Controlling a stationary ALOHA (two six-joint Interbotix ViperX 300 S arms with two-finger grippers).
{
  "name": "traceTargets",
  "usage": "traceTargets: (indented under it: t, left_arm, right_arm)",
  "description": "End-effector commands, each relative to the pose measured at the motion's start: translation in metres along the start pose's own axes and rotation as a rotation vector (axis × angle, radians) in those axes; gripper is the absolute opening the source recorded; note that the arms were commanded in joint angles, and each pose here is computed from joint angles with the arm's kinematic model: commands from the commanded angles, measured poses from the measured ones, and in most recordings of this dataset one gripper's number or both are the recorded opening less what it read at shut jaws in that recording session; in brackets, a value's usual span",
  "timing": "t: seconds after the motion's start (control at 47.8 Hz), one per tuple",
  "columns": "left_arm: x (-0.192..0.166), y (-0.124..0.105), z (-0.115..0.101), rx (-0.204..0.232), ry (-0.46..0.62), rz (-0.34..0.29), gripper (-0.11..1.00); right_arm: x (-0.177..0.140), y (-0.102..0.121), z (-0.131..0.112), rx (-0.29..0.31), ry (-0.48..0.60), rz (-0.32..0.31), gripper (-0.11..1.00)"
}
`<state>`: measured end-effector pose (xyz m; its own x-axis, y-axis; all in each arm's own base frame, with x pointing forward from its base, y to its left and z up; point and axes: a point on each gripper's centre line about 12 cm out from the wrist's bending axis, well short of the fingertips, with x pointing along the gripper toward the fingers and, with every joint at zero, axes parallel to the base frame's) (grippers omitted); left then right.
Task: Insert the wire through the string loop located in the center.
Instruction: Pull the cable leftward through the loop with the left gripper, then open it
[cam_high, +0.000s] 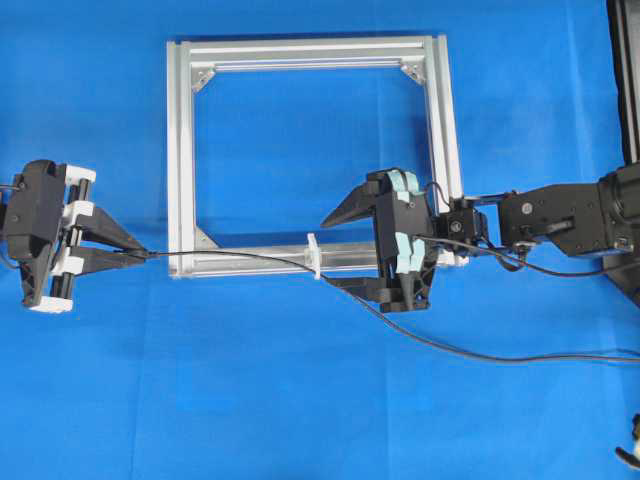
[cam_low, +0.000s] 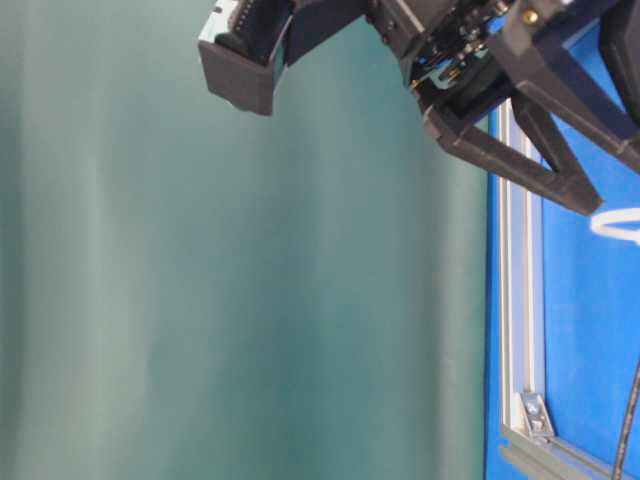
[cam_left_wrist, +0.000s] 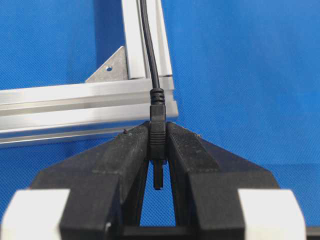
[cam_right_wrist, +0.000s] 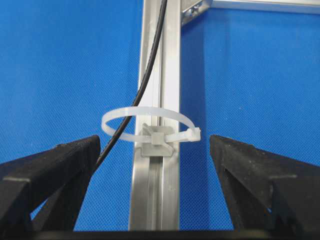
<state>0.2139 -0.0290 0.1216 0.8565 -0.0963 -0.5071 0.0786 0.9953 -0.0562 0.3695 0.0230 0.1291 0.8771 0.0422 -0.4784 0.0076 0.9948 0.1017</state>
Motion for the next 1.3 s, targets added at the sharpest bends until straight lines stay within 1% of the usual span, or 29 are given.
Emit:
traceTargets:
  t: [0.0,0.042,0.188,0.23,0.293,0.377,0.44,0.482,0.544,0.67,0.796,1.11,1.277]
  left_arm:
    - [-0.001,0.002,0.004,-0.005,-0.019,0.007,0.09]
    - [-0.001,0.003,0.004,-0.015,-0.019,0.009,0.09]
    - [-0.001,0.003,0.003,-0.026,-0.012,0.012,0.09]
    - [-0.001,0.004,0.003,-0.032,-0.012,0.015,0.12]
    - [-0.001,0.004,0.002,-0.037,-0.012,0.015,0.27]
    - [-0.001,0.004,0.002,-0.035,-0.012,0.015,0.54]
    - [-0.001,0.004,0.003,-0.028,-0.014,0.016,0.72]
    - [-0.001,0.005,0.003,-0.031,-0.012,0.02,0.82]
    - [-0.001,0.006,0.003,-0.032,-0.013,0.023,0.91]
    - [-0.001,0.006,0.003,-0.035,-0.013,0.024,0.92]
    - [-0.001,0.006,0.007,-0.036,-0.026,0.024,0.92]
    - [-0.011,0.006,0.03,-0.04,-0.083,0.022,0.92]
    - [-0.024,0.008,0.042,-0.046,-0.139,0.023,0.92]
  right_arm:
    - [-0.004,0.002,0.015,0.004,-0.047,0.005,0.97]
    - [-0.004,0.002,0.016,0.004,-0.049,0.005,0.97]
    - [-0.005,0.002,0.016,0.004,-0.04,0.005,0.97]
    - [-0.005,0.002,0.016,0.001,-0.038,0.005,0.97]
    - [-0.005,0.002,0.015,0.0,-0.035,0.006,0.97]
    - [-0.005,0.002,0.015,0.002,-0.032,0.006,0.97]
    - [-0.005,0.002,0.015,0.001,-0.029,0.004,0.97]
    - [-0.005,0.002,0.014,0.002,-0.027,0.005,0.97]
    - [-0.005,0.002,0.014,0.002,-0.024,0.005,0.97]
    - [-0.005,0.002,0.014,-0.003,-0.026,0.006,0.97]
    - [-0.006,0.002,0.016,-0.002,-0.029,0.005,0.97]
    - [-0.028,0.005,0.039,0.001,-0.05,0.011,0.97]
    - [-0.042,0.007,0.052,-0.001,-0.066,0.017,0.97]
